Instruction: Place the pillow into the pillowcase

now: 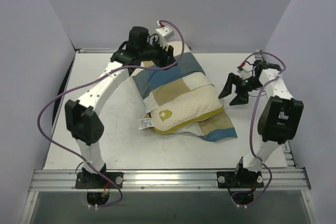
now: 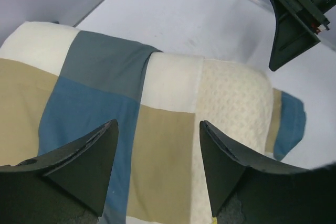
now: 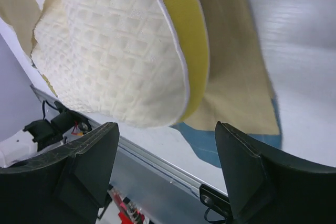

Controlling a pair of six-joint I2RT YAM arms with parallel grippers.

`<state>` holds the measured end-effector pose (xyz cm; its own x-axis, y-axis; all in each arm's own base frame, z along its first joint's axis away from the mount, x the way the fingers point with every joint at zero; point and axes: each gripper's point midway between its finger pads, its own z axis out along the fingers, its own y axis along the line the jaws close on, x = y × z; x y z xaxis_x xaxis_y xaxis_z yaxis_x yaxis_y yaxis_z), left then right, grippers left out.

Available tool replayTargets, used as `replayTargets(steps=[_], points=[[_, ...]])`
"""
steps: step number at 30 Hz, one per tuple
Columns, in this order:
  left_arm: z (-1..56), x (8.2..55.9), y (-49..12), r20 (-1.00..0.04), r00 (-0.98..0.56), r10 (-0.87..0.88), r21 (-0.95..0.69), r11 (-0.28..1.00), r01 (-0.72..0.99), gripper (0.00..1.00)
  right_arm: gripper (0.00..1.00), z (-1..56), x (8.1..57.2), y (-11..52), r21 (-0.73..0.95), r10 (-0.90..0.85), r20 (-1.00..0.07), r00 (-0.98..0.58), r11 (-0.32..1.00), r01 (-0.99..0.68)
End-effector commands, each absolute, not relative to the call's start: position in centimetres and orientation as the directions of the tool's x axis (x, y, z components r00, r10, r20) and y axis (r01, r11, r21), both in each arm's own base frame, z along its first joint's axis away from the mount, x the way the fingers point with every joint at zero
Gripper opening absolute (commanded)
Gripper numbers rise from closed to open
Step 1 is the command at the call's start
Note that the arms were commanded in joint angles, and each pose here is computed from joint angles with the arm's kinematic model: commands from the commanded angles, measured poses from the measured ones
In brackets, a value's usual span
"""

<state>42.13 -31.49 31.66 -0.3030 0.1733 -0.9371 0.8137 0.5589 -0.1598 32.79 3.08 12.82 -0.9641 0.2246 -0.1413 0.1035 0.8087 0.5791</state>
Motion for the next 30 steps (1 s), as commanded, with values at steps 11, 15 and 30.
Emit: replayTargets(steps=[11, 15, 30], points=[[16.2, 42.0, -40.8, -0.805, -0.234, 0.546, -0.040, 0.344, 0.938, 0.72, 0.09, 7.1, 33.4, 9.9, 0.636, 0.128, 0.036, -0.991, 0.762, 0.121], [14.6, 43.1, -42.6, -0.790, -0.186, 0.584, 0.038, 0.350, 0.936, 0.72, 0.03, 7.3, 33.1, 10.0, 0.640, 0.126, 0.037, -0.991, 0.759, 0.120], [13.3, 45.0, -44.7, -0.799, -0.134, 0.586, 0.080, 0.324, 0.943, 0.00, 0.00, 7.2, 33.6, 10.6, 0.674, 0.159, 0.037, -0.987, 0.725, 0.142]])
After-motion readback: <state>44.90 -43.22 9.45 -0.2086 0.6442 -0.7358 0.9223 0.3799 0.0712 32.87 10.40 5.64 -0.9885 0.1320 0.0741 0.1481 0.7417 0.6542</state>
